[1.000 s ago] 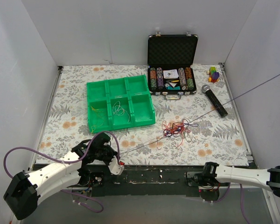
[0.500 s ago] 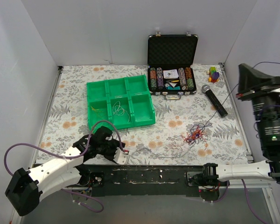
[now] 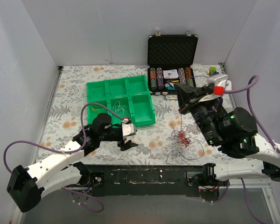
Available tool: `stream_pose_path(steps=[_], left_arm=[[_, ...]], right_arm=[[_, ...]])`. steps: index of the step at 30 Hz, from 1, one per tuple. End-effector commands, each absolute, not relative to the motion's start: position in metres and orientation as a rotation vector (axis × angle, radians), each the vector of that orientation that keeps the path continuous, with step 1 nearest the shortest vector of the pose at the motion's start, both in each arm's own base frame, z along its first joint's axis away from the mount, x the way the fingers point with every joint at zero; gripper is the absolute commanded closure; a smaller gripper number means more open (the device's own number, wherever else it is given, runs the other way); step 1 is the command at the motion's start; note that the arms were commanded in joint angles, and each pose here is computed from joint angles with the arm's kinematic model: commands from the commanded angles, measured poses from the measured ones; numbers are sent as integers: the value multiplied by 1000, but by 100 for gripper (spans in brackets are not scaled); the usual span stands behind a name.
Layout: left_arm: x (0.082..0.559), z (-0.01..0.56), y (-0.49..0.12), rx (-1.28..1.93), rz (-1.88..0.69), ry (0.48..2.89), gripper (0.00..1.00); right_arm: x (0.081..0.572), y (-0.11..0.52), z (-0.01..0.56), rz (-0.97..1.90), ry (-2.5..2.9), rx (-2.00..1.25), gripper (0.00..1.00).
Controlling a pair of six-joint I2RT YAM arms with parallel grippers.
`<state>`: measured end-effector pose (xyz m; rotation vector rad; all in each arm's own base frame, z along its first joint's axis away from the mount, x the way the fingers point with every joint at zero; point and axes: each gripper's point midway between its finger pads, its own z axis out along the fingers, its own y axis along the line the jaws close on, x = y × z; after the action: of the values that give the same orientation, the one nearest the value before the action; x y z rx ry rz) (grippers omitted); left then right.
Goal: Untangle the cables
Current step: Untie the cable.
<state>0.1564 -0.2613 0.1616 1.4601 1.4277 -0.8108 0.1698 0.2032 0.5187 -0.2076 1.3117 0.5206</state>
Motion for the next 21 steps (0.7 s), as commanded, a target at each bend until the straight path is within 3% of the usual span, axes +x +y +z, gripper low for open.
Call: stream_pose_path(steps=[1,9,15,21], left_arm=[[168,202,-284,1248,-960,1455,33],[166,199,-306,1305,-1077,1429,32],[134,185,-311,1417,-1202,1390,39],[118,177,-314,1461,-1250,1369,31]], right_arm=[[161,225,528,656,1297,-198,99],[156,236,544,717,1263,-211,99],[153,242,544,747,1258,-221,99],[150,249,544,771,1258,-235,99]])
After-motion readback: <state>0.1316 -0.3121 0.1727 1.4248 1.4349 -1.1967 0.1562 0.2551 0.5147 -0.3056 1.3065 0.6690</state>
